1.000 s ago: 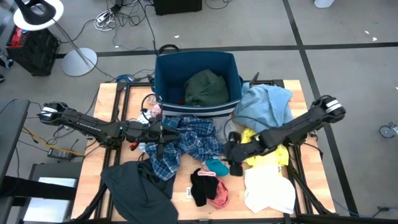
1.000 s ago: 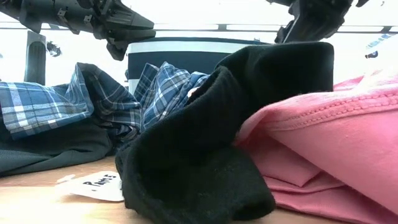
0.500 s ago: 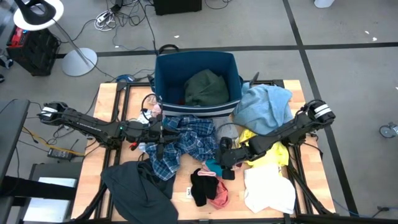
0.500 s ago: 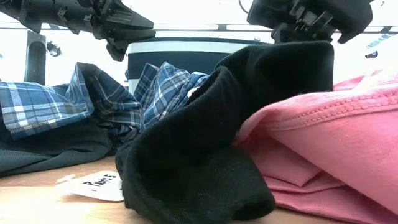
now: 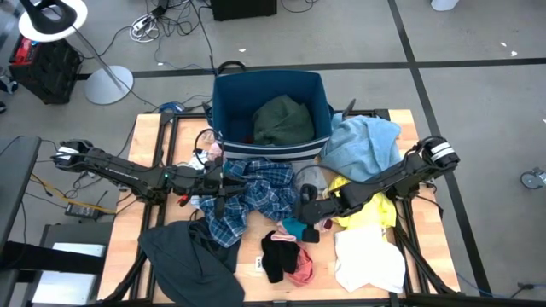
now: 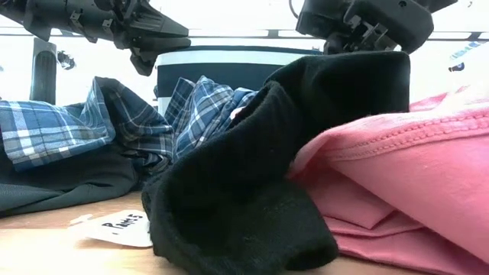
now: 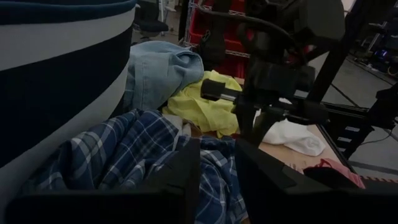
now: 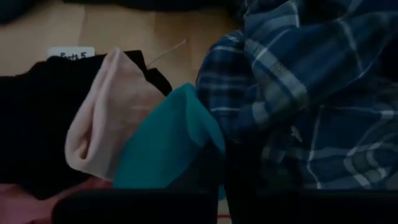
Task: Sort clothes
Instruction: Put the blue sock into the blue laundry organizer
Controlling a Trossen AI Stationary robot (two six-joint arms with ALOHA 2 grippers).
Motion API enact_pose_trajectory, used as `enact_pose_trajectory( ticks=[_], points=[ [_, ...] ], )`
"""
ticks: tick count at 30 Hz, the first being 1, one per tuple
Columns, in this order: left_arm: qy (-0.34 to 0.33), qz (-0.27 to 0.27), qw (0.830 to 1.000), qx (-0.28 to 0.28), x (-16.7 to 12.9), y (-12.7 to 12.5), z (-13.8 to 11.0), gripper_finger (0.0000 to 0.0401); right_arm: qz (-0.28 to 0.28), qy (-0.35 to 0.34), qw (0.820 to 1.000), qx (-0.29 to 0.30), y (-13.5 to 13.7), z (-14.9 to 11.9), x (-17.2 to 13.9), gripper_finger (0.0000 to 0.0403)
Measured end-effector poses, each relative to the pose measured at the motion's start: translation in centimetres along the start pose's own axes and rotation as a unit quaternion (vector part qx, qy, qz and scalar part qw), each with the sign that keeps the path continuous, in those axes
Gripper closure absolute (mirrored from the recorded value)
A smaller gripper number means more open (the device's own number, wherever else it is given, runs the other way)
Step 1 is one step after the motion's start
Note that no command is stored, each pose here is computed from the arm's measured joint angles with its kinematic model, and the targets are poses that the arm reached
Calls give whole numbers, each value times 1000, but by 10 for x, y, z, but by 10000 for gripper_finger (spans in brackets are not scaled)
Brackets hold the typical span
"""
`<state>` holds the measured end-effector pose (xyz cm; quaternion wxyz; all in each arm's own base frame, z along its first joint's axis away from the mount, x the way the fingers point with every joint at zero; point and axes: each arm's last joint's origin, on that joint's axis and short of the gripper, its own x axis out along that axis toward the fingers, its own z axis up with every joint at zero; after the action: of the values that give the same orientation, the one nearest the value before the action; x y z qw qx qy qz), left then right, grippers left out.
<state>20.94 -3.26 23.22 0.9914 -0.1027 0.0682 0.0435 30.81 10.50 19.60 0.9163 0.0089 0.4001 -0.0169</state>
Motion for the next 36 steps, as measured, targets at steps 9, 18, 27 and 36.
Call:
enact_pose_trajectory(
  ticks=[9,18,27,36],
  points=[
    [1,0,1000,0,0,0,0,295,3,-10,1000,2,-1,3,-6,397],
    [3,1,1000,1,0,0,-1,295,3,-9,1000,3,-1,3,-6,400],
    [20,5,1000,5,0,1,-4,295,3,-9,998,55,-1,3,-6,400],
    [20,5,1000,5,0,1,-4,295,12,-9,997,71,6,1,-8,400]
  ],
)
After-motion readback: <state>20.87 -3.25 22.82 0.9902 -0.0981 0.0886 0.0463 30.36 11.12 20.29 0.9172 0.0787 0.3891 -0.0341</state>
